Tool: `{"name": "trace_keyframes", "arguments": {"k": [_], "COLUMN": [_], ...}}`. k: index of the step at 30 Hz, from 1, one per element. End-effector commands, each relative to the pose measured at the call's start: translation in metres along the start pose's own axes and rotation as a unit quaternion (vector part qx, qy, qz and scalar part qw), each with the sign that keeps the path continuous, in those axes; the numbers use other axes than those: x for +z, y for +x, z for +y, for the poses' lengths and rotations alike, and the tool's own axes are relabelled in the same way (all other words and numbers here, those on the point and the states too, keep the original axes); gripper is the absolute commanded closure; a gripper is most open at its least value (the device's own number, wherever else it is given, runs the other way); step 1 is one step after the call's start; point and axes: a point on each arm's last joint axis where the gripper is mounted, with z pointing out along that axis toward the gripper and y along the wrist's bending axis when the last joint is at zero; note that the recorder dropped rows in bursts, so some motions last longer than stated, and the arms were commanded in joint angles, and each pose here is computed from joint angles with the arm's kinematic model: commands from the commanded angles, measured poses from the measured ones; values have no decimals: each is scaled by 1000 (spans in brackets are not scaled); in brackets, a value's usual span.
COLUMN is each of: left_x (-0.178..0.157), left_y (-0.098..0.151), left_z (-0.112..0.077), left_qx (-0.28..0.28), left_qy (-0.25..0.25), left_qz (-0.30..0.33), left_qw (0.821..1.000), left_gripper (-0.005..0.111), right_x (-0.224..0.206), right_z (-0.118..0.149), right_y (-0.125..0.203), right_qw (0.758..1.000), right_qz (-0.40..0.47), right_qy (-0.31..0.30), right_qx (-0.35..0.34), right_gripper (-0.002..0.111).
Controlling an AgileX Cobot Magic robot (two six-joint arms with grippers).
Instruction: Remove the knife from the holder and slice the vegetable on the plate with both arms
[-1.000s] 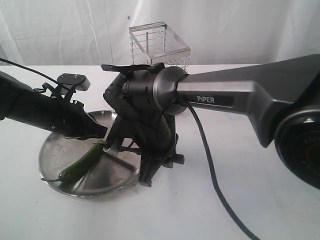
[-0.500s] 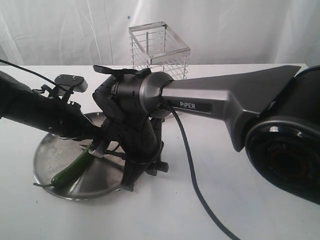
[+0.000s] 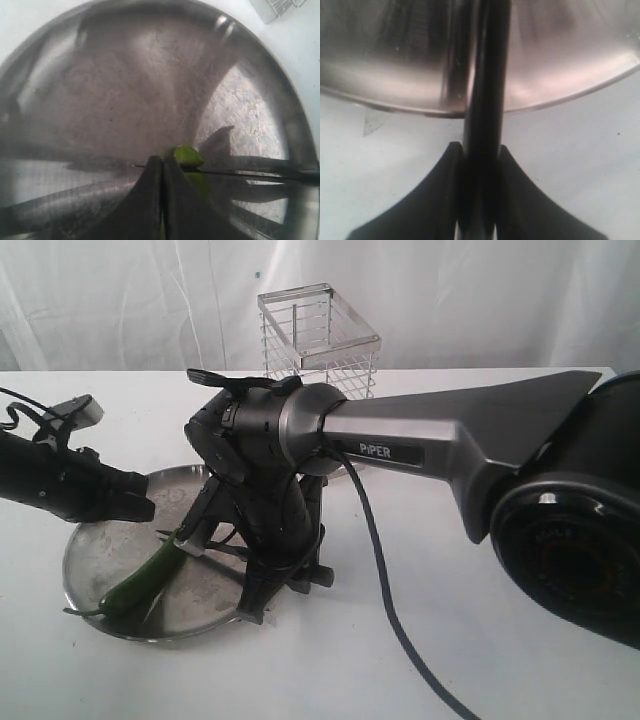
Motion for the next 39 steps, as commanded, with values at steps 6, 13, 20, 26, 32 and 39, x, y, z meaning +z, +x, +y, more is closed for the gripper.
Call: {"name": "trace_keyframes", "arguments": {"k": [6,13,20,26,32,39], "left_x": [7,25,50,65,64,62], "left_y": [-4,3,14,26,26,25], "left_z": [-5,-3,-1,6,2,-4], "left_qx": [6,13,26,22,21,21], "left_qy": [0,7,-16,-16,2,30], "left_qz": [-20,-9,17,46,50,53], "left_qw": [1000,1000,999,999,999,998], "left_gripper": [107,107,107,107,107,107], "right_x": [-3,-3,-3,-3,-4,-4], "right_z": [2,1,1,1,1,-5], "right_y": [-1,-1,-1,-1,-1,1], "right_qw": [1000,1000,1000,1000,1000,999], "right_qz": [-4,-4,-4,-3,-3,4], "right_qy": [-2,0,0,1,4,31], "right_qx": [-9,-10,-10,-10,-10,-10], "right_gripper": [108,108,108,108,108,108]}}
